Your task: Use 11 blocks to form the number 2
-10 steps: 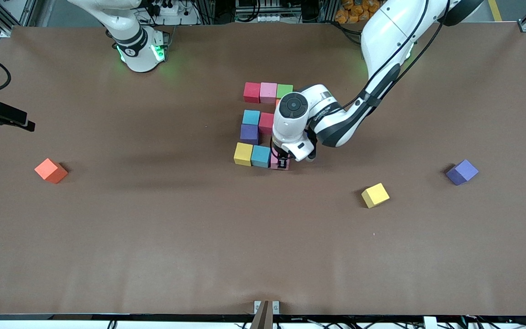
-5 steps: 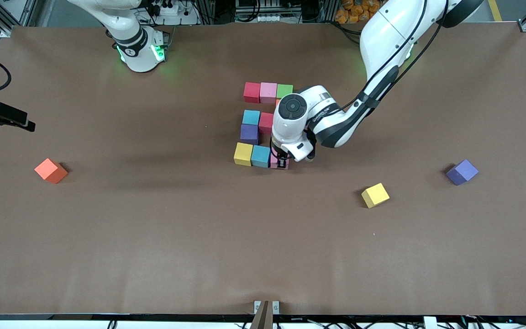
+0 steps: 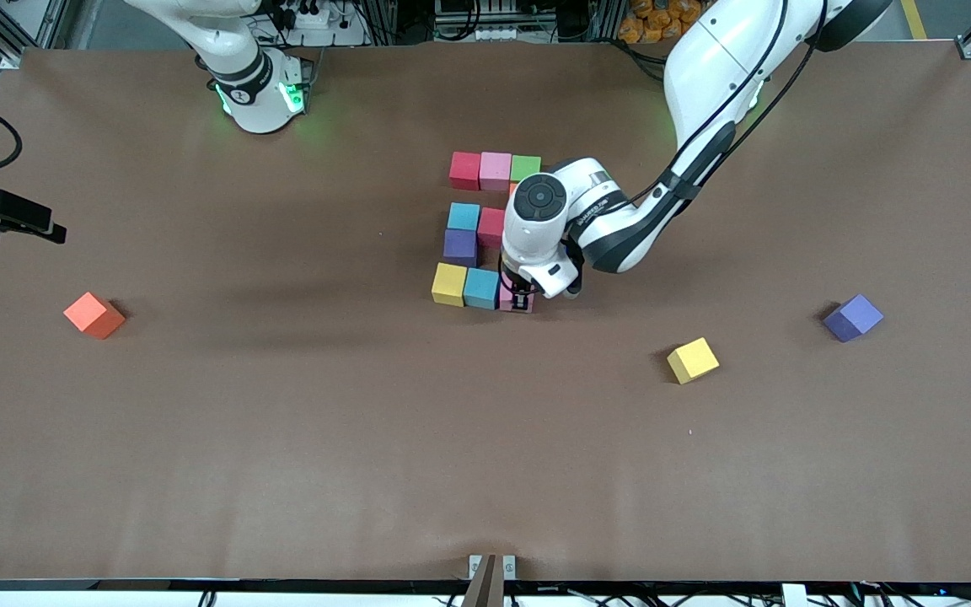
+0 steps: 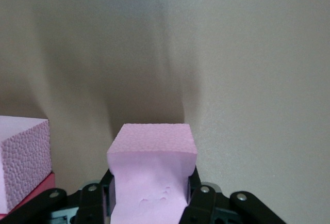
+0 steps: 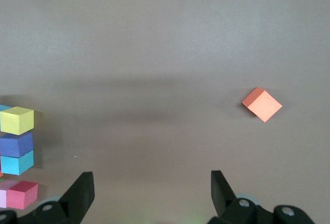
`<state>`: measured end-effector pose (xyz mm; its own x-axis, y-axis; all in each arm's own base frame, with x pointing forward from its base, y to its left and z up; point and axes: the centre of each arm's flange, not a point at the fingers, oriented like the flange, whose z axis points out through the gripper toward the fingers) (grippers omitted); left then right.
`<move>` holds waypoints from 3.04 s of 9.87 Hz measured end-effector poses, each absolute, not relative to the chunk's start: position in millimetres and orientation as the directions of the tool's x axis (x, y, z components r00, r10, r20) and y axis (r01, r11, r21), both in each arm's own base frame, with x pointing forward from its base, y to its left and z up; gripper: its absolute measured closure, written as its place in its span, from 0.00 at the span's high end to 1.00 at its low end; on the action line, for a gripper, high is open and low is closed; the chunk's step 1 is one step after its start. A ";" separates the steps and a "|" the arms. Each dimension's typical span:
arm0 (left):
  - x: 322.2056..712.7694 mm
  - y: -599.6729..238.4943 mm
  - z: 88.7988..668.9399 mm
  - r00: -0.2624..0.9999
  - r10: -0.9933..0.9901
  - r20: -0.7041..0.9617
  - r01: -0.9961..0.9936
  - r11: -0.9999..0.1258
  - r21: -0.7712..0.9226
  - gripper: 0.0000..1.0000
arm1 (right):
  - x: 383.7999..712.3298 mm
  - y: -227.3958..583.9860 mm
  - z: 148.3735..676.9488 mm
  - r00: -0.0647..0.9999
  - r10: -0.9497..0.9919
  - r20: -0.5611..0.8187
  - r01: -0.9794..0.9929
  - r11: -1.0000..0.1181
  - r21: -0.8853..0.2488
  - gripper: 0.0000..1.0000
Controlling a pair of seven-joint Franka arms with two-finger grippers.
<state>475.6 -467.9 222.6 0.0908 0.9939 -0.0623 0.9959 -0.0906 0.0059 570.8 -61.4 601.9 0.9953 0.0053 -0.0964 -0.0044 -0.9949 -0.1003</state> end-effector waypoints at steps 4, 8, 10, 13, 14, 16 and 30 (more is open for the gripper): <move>480.1 -468.0 226.1 0.086 0.994 -0.066 0.996 -0.085 0.015 0.54 | 572.5 -60.7 598.6 0.995 0.007 -0.102 -0.004 -0.995 -0.101 1.00; 478.9 -469.6 225.9 0.089 0.994 -0.067 0.996 -0.088 0.014 0.54 | 572.6 -60.7 598.7 0.995 0.007 -0.101 -0.003 -0.995 -0.101 1.00; 478.9 -470.1 226.3 0.089 0.994 -0.067 0.996 -0.088 0.015 0.56 | 572.7 -60.7 598.8 0.995 0.007 -0.100 -0.003 -0.995 -0.101 1.00; 480.6 -470.8 228.4 0.088 0.994 -0.070 0.996 -0.087 0.019 0.77 | 572.8 -60.4 599.3 0.995 0.007 -0.099 -0.003 -0.995 -0.101 1.00; 480.6 -471.1 228.6 0.088 0.994 -0.071 0.996 -0.087 0.020 0.90 | 572.8 -60.3 599.3 0.995 0.008 -0.099 -0.002 -0.995 -0.101 1.00; 480.5 -471.1 228.5 0.090 0.993 -0.070 0.996 -0.089 0.021 1.00 | 572.8 -60.2 599.6 0.995 0.008 -0.098 -0.002 -0.995 -0.101 1.00; 583.1 -356.4 423.4 0.593 0.799 0.099 0.750 -0.593 0.295 1.00 | 573.2 -58.9 601.2 0.995 0.010 -0.095 0.001 -0.995 -0.100 1.00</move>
<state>583.1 -356.4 423.4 0.5928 0.7992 0.0988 0.7497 -0.5925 0.2947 573.2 -58.9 601.2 0.9954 0.0101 -0.0948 0.0005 -0.9949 -0.1004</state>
